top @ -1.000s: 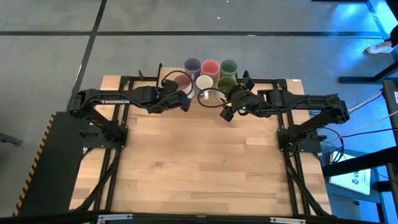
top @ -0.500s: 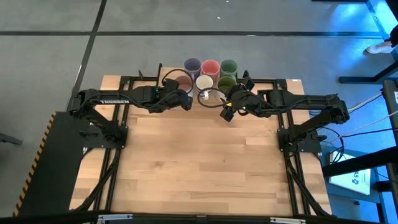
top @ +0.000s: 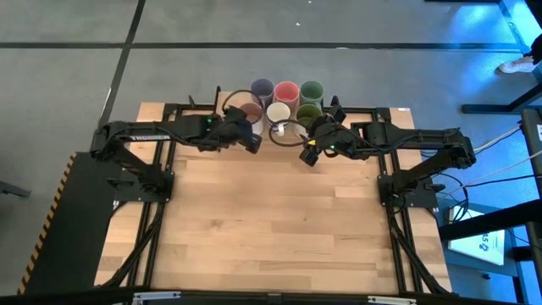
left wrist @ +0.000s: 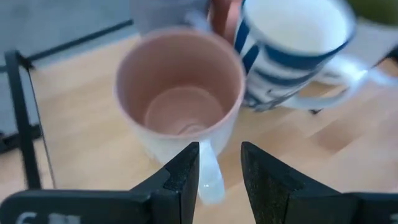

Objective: Place coffee mugs
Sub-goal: Put the brown mug on the shelf, then return to Home Position

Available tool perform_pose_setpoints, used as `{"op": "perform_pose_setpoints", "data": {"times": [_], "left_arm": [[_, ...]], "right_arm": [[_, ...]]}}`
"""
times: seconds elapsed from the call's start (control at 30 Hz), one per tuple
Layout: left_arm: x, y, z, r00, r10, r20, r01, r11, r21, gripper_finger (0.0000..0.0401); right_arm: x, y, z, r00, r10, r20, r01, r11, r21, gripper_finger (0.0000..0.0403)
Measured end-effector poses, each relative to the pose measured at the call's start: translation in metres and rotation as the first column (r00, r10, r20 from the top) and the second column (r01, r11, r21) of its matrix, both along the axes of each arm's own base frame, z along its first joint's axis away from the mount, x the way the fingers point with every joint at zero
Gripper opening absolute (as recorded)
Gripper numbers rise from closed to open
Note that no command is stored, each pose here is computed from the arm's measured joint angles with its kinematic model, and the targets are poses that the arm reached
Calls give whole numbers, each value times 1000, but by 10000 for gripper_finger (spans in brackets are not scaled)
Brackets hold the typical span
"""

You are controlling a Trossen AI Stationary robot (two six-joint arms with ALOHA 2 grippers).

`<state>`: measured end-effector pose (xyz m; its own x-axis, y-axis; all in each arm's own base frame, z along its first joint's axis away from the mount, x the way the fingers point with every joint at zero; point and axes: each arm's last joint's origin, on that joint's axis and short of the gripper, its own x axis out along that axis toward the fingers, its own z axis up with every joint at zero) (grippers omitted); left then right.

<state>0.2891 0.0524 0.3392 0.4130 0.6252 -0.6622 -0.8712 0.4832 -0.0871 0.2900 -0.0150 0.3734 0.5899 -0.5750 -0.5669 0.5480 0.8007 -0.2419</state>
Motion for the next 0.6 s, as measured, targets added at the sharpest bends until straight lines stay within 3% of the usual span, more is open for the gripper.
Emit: {"op": "perform_pose_setpoints", "data": {"times": [0.3,0.4,0.5,0.6], "left_arm": [[-25,0,44,992,-127,-6,127,985,119,113],[-34,-2,52,966,-255,-42,259,958,127,112],[-47,-9,63,891,-454,-13,452,884,121,95],[-61,-17,63,739,-671,68,652,736,184,60]], "right_arm": [[0,0,0,1000,7,0,-7,1000,3,225],[0,0,0,1000,14,0,-14,1000,9,225],[0,4,3,994,105,33,-107,990,92,225],[-4,8,14,964,239,118,-255,955,154,219]]}}
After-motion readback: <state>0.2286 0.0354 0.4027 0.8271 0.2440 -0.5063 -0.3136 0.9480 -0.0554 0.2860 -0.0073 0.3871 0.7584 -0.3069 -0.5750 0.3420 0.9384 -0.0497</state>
